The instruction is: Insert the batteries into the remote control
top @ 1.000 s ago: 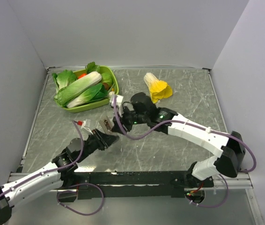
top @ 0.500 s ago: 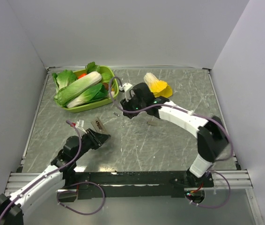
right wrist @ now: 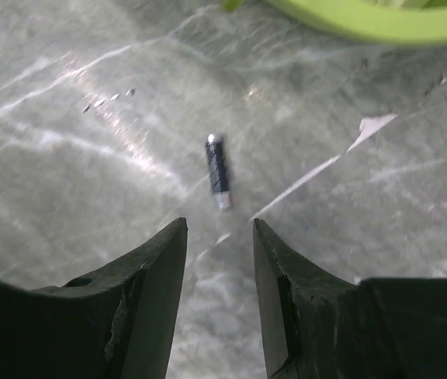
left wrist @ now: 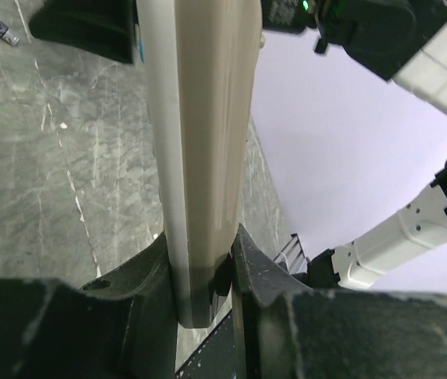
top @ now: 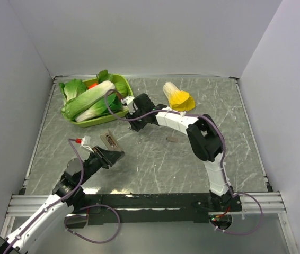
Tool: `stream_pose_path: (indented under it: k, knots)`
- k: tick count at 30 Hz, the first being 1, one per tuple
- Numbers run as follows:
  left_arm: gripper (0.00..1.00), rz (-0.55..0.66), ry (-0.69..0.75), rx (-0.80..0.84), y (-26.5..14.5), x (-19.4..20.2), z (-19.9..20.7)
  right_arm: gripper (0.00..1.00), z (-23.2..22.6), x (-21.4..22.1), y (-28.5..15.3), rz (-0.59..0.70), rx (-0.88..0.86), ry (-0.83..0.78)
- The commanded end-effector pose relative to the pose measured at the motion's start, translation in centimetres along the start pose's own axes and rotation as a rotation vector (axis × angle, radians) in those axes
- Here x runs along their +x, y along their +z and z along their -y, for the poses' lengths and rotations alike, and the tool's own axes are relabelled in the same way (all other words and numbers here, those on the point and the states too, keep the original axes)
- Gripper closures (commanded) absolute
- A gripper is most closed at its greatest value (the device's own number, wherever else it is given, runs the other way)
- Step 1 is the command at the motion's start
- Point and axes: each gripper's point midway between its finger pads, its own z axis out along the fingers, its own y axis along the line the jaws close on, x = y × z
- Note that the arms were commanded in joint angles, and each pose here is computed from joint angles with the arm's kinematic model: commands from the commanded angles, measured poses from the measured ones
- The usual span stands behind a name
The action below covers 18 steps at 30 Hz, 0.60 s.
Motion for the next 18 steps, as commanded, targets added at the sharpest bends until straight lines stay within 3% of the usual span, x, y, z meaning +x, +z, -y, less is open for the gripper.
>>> stream_pose_path:
  k: [1, 10, 18]
  knots:
    - [0.99, -0.041, 0.018, -0.033, -0.4, 1.4, -1.9, 0.53, 0.8, -2.5, 1.2, 0.046, 0.022, -0.031]
    - [0.99, -0.038, 0.035, -0.012, -0.5, 0.7, -0.5, 0.63, 0.5, -1.6, 4.0, -0.005, 0.023, -0.056]
    - [0.99, -0.038, 0.027, -0.004, -0.6, 0.7, -0.3, 0.65, -0.3, -0.2, 4.5, -0.042, 0.002, -0.051]
